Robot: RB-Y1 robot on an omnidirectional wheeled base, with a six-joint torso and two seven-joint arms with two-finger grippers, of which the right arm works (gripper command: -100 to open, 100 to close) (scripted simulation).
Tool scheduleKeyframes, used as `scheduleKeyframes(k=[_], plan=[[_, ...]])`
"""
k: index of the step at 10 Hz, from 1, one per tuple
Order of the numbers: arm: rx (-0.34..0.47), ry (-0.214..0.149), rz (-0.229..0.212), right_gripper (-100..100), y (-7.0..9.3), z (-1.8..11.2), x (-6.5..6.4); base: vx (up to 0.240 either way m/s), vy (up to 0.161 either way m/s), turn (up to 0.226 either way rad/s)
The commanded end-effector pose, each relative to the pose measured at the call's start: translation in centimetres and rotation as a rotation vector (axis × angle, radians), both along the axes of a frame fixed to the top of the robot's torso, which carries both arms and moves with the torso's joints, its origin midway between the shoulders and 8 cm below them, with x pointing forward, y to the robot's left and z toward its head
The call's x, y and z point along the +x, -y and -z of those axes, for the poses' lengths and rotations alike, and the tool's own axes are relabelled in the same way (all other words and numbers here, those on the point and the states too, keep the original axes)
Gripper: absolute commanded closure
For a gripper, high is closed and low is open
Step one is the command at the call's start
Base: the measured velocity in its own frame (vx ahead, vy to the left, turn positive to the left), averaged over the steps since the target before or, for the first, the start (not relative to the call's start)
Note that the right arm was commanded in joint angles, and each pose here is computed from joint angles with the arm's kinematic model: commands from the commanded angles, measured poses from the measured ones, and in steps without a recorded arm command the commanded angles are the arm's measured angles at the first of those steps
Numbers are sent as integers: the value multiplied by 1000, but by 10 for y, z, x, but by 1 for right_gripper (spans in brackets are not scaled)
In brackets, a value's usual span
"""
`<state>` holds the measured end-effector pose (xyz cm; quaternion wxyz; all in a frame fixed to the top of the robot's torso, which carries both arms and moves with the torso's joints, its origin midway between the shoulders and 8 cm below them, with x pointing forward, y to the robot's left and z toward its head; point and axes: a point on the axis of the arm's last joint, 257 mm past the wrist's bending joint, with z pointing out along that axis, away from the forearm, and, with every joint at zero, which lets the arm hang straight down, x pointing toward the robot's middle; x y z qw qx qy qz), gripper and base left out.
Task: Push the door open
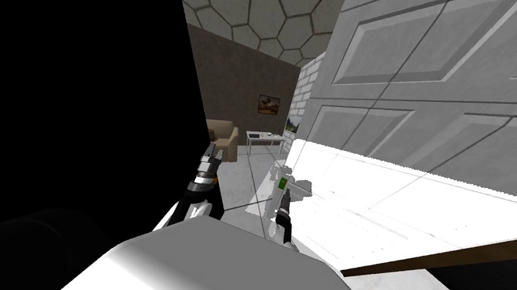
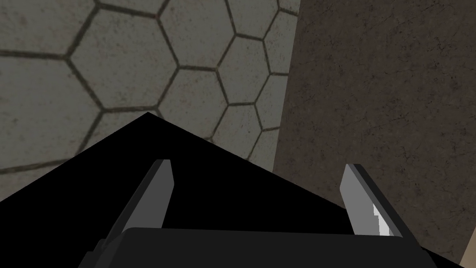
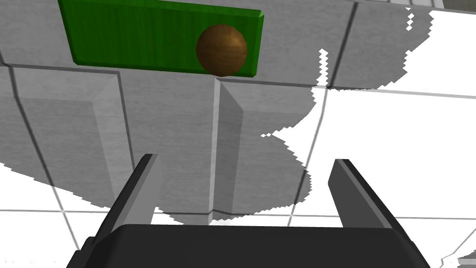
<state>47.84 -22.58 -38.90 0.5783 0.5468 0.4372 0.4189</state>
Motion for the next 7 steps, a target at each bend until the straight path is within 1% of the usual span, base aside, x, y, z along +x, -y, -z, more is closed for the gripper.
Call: scheduleKeyframes(k=[1, 2, 3, 4, 5, 6, 7], plan=[[-11, 2, 6, -100, 12, 0, 2, 263, -35, 23], [-9, 2, 7, -100, 13, 0, 2, 210, -33, 18], [2, 2, 7, -100, 10, 0, 1, 203, -38, 29], [13, 1, 6, -100, 5, 1, 1, 218, -53, 23], [30, 0, 3, -100, -3, 2, 0, 200, -8, 14], [29, -1, 3, -100, -3, 2, 0, 109, 27, -11], [27, 1, 8, -100, 1, 3, -1, 32, 13, 2]])
